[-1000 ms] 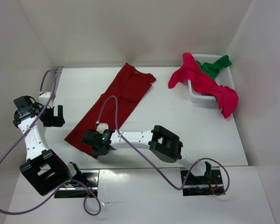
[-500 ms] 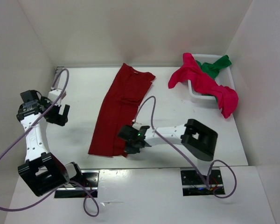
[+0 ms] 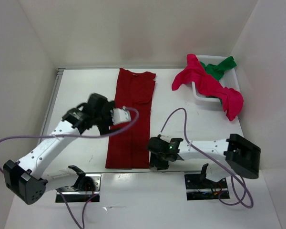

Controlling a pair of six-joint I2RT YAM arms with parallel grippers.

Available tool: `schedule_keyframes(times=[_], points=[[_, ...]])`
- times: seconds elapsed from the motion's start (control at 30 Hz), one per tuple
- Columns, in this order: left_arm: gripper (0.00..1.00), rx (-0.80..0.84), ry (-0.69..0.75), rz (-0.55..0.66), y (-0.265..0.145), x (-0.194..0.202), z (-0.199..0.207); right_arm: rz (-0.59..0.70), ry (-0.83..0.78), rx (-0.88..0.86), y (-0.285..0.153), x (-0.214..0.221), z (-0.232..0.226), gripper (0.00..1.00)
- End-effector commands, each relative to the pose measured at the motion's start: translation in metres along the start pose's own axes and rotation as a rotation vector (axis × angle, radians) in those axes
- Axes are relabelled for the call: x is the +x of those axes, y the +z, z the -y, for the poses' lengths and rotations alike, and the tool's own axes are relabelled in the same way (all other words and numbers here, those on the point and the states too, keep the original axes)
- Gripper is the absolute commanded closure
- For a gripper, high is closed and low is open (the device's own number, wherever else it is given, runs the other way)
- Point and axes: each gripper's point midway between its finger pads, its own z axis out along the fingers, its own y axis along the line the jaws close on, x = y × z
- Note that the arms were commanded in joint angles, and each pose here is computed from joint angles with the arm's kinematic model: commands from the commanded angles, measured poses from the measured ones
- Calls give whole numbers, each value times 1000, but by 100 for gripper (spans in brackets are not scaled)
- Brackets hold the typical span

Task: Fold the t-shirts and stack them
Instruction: Rotate the tshirt 90 degrees, then grab the bottom of the folded rectangular tshirt with both arms

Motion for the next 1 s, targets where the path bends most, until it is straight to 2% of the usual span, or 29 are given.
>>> schedule_keyframes(times=[0.0, 0.07, 0.1, 0.17, 0.23, 0.27, 0.3, 0.33, 0.4, 0.5, 0.7, 0.8, 0.87, 0.97], points=[[1, 70, 222, -110, 8, 18, 48, -39, -14, 17, -20, 13, 23, 47], [1, 73, 399, -83, 3, 11, 66, -29, -25, -21, -30, 10, 16, 45], [1, 82, 464, -89, 6, 19, 76, -18, -34, -56, -37, 8, 7, 43], [1, 52, 665, -17, -2, 14, 82, -16, -34, -66, -39, 7, 4, 43], [1, 54, 817, 43, -3, 27, 98, -10, -3, -105, -37, 0, -7, 43], [1, 55, 962, 89, -1, 25, 103, -6, -15, -115, -35, -1, -11, 43], [1, -3, 1025, 148, -9, 23, 104, -11, -7, -129, -32, -4, -19, 43], [1, 26, 1097, 159, 1, 37, 118, -12, -16, -125, -31, -5, -21, 43], [1, 28, 1244, 244, 4, 37, 134, -10, -30, -127, -28, -7, -29, 43], [1, 33, 1333, 329, 13, 42, 155, -11, -35, -121, -23, -15, -33, 43], [1, 160, 1412, 327, 40, 64, 180, 23, 25, -138, -27, -37, -36, 43], [10, 174, 1451, 325, 48, 67, 184, 26, 44, -137, -26, -39, -36, 43], [19, 178, 1452, 311, 51, 67, 182, 20, 45, -123, -21, -39, -35, 42], [23, 263, 1491, 292, 58, 75, 190, 5, 35, -113, -13, -38, -38, 42]])
